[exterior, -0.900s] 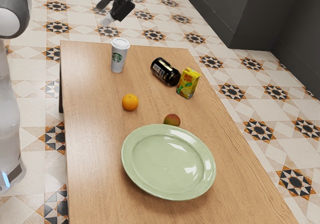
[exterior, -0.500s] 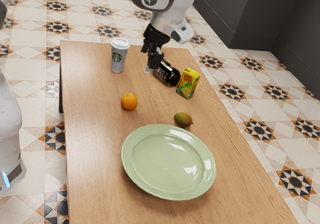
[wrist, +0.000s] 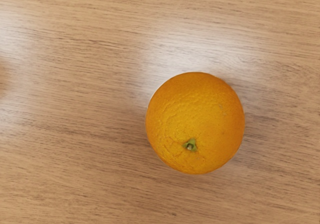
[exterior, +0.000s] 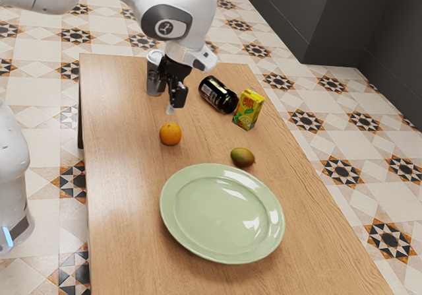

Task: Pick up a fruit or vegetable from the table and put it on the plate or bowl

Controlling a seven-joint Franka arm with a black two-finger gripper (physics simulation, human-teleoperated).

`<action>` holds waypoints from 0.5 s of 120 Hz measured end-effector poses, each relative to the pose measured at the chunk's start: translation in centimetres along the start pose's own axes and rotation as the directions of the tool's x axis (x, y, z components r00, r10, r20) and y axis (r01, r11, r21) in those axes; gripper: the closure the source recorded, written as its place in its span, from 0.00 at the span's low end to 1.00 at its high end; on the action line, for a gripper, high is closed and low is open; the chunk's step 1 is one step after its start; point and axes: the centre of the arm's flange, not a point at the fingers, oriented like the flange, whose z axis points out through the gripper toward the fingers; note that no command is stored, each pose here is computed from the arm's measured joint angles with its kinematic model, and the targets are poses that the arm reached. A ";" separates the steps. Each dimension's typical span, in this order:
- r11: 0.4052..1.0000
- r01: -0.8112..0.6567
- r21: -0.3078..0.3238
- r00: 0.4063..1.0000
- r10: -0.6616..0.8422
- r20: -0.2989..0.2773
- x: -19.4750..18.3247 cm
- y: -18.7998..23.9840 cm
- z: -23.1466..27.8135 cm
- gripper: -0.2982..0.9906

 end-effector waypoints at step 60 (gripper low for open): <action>0.992 -0.052 -0.113 0.998 0.055 0.021 0.2 0.7 5.4 0.23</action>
